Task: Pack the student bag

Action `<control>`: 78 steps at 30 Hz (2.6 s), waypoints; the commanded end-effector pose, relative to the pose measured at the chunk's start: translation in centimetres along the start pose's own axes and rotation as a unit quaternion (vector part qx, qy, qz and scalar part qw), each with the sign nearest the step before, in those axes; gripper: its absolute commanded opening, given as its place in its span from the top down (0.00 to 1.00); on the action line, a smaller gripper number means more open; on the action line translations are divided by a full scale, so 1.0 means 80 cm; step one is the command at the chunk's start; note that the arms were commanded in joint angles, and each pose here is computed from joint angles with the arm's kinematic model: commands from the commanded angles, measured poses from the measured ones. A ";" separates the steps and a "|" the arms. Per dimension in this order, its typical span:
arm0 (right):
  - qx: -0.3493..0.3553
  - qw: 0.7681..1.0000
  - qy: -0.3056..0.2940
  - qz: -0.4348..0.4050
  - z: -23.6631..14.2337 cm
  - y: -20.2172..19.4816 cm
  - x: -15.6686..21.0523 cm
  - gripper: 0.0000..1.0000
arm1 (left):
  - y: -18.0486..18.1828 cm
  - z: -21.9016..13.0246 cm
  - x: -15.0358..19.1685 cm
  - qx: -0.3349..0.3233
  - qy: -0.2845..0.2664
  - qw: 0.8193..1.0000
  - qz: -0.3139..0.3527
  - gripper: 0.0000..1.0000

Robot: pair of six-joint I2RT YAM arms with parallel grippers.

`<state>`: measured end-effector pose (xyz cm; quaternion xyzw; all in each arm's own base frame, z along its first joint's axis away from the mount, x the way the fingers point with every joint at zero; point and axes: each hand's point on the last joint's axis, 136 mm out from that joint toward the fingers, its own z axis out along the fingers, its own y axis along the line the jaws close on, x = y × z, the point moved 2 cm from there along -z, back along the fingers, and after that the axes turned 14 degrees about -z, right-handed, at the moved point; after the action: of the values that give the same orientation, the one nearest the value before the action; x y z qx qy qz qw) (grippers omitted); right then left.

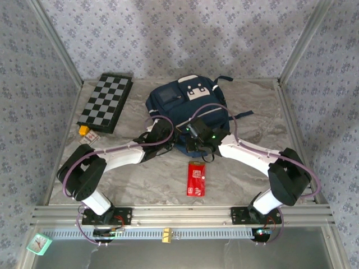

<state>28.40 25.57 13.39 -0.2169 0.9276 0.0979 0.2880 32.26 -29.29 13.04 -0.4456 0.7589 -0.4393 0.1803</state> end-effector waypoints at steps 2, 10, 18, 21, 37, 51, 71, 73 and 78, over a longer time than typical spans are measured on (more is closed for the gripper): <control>0.050 0.998 0.029 0.007 -0.010 -0.029 0.019 1.00 | -0.022 -0.005 -0.033 0.020 -0.050 0.998 0.032 1.00; 0.106 0.990 0.090 -0.004 -0.039 -0.083 0.053 1.00 | -0.042 -0.028 -0.124 -0.010 -0.059 0.995 0.080 1.00; 0.042 0.998 0.042 -0.034 -0.045 -0.053 0.020 1.00 | -0.081 -0.019 -0.175 -0.011 -0.020 0.992 0.121 1.00; -0.031 0.998 0.023 -0.058 -0.040 0.003 0.002 1.00 | -0.096 -0.004 -0.185 0.004 -0.002 0.991 0.134 1.00; -0.039 0.998 0.029 -0.035 -0.019 0.015 -0.002 1.00 | -0.037 -0.069 -0.074 -0.019 0.025 0.998 0.059 0.45; -0.045 0.999 0.013 -0.021 -0.012 0.015 0.000 1.00 | -0.004 -0.028 -0.009 -0.042 0.021 0.998 -0.028 0.49; -0.048 0.998 0.018 -0.030 0.022 0.019 -0.008 0.90 | -0.009 -0.011 -0.010 -0.061 -0.025 0.998 -0.008 1.00; -0.046 0.998 0.016 -0.031 0.024 0.018 -0.012 0.85 | -0.011 -0.010 -0.007 -0.059 -0.019 0.998 -0.005 1.00; -0.032 0.999 0.024 -0.034 0.036 0.014 -0.011 0.78 | -0.017 -0.011 -0.002 -0.054 -0.013 0.998 0.000 1.00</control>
<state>28.77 27.69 11.61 -0.2638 0.9221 0.1247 0.2541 31.69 -28.09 12.67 -0.4704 0.7861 -0.3714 0.1511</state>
